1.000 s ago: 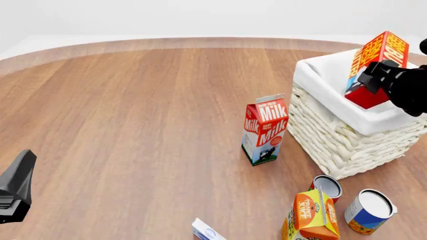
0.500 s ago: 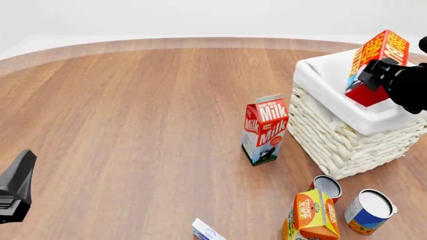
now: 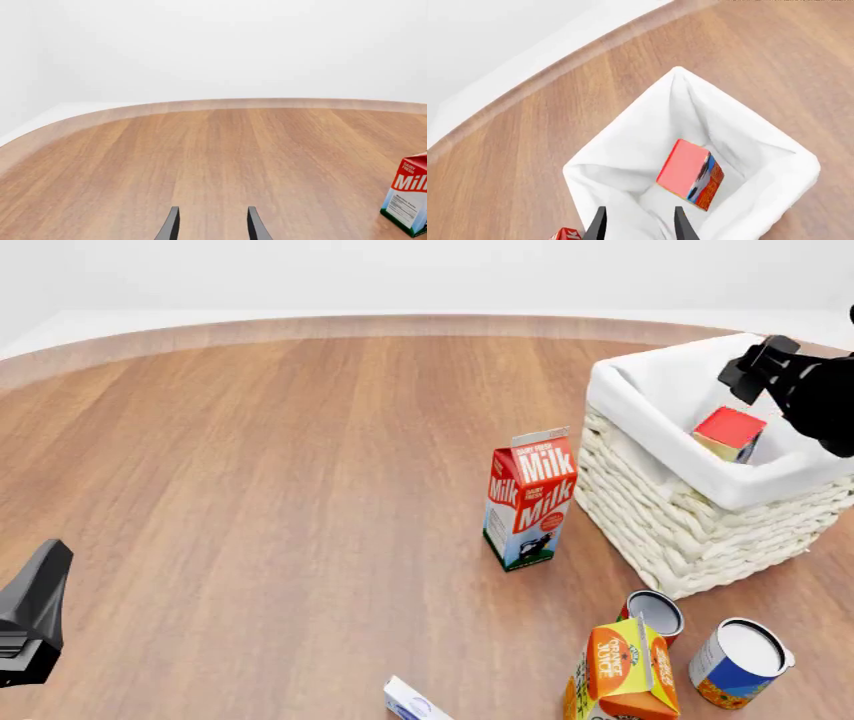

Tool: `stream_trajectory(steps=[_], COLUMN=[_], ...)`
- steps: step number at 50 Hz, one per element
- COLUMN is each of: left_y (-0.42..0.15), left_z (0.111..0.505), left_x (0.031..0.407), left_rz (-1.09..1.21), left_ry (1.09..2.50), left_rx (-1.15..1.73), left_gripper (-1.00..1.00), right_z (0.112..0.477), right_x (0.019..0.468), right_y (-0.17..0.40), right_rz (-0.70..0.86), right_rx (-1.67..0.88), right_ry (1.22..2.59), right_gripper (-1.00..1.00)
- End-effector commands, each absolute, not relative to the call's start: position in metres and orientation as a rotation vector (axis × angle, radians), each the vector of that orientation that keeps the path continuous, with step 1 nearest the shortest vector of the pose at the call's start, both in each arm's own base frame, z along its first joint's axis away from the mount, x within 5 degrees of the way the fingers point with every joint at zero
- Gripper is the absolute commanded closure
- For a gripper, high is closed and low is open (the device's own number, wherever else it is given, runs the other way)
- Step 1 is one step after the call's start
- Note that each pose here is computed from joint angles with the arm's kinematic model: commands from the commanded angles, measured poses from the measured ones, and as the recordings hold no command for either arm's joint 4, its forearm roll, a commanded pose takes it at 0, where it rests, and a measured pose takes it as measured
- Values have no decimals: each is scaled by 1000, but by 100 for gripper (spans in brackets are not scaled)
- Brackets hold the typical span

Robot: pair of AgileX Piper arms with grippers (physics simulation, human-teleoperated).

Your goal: Pick up the cream cheese box and the butter, and put them in the basket.

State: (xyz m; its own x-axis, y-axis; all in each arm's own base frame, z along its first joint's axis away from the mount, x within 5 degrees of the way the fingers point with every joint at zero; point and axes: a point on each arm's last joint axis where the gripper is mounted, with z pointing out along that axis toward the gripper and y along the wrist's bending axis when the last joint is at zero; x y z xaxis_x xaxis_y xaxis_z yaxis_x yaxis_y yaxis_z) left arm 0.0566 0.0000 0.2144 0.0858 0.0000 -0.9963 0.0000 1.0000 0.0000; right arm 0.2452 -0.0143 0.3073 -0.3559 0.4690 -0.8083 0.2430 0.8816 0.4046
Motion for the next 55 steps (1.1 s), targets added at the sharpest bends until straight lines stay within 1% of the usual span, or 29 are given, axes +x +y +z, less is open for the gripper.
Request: stream_trajectory(steps=[1, 55], left_y=[0, 0], left_z=[214, 214], left_x=[57, 57], left_rz=[0, 0], left_ry=[1485, 1485], left_rx=[0, 0], left_gripper=[-100, -100], right_z=[309, 309], right_x=[245, 245], right_y=[-14, -14], right_rz=[258, 258], right_rx=[517, 517], right_ry=[1951, 1951], right_gripper=[-100, -100])
